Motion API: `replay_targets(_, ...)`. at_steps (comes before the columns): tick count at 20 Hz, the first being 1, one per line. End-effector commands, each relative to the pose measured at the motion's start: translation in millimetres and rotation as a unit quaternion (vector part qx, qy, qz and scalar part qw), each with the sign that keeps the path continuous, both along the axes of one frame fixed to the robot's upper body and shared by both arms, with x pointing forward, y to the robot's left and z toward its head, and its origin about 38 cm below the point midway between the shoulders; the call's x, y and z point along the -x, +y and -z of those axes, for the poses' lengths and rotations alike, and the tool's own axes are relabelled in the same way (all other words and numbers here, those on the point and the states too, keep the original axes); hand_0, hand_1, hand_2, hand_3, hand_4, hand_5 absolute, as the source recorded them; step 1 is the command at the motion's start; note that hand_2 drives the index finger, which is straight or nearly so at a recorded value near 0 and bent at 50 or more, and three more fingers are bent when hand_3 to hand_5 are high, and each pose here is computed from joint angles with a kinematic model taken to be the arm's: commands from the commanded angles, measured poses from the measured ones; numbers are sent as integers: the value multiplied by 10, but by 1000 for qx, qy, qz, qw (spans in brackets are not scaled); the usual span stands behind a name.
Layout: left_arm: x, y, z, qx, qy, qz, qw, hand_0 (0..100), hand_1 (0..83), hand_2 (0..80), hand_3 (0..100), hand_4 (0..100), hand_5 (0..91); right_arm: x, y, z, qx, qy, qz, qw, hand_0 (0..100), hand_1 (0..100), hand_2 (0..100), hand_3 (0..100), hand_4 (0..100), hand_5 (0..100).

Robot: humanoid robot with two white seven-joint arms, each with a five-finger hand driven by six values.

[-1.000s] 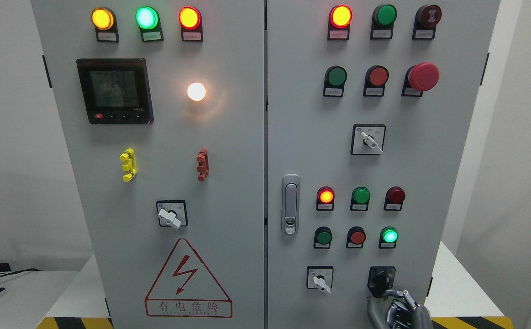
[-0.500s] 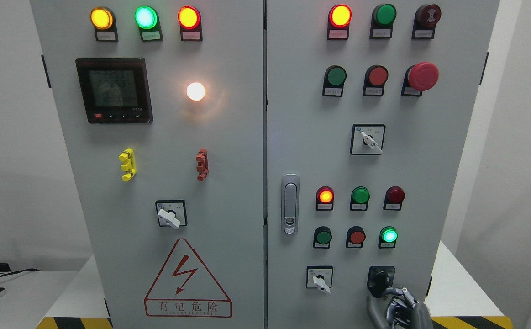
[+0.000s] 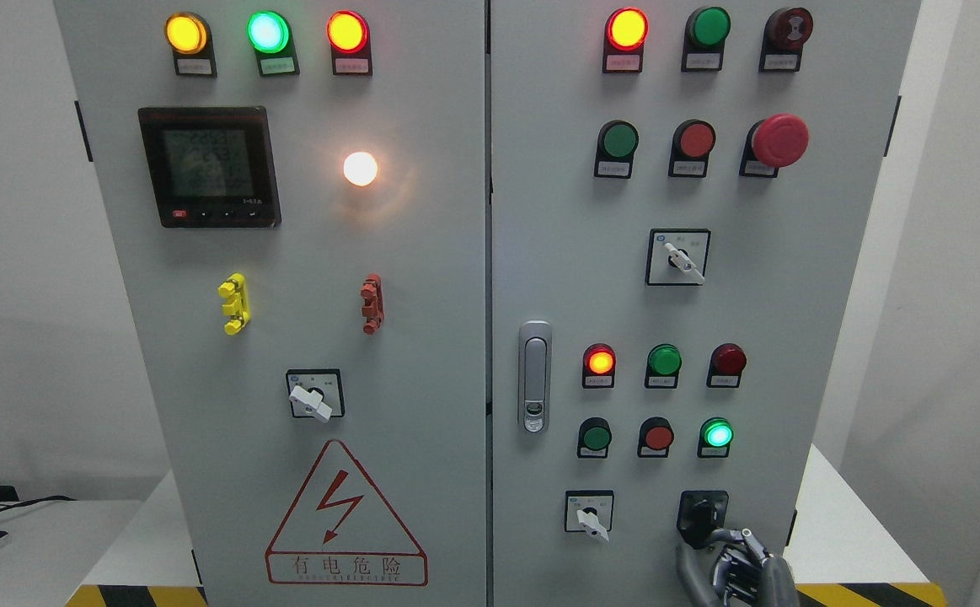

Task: Trip black knob to open circuit

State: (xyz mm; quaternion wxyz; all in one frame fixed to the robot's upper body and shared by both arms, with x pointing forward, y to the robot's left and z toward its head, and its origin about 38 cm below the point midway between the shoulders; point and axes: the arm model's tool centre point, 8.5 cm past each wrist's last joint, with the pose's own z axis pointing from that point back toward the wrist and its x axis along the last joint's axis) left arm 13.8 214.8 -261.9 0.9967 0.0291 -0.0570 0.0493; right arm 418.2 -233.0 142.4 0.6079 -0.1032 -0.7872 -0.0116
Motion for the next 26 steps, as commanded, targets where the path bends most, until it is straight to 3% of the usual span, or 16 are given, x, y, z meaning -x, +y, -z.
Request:
replay_targets(1,0,7,0,-1,0,-2,1000,120,389,0,0,0,0,-2,-54,-13,-2,-3,7,1000,338,726,496,964,1000,1000)
replay_targets(26,0,-2,0,0,0,-2,1000,120,389,0,0,0,0,3,-96,30,-2,3,13,1000,340,719,494,963,1000,1000)
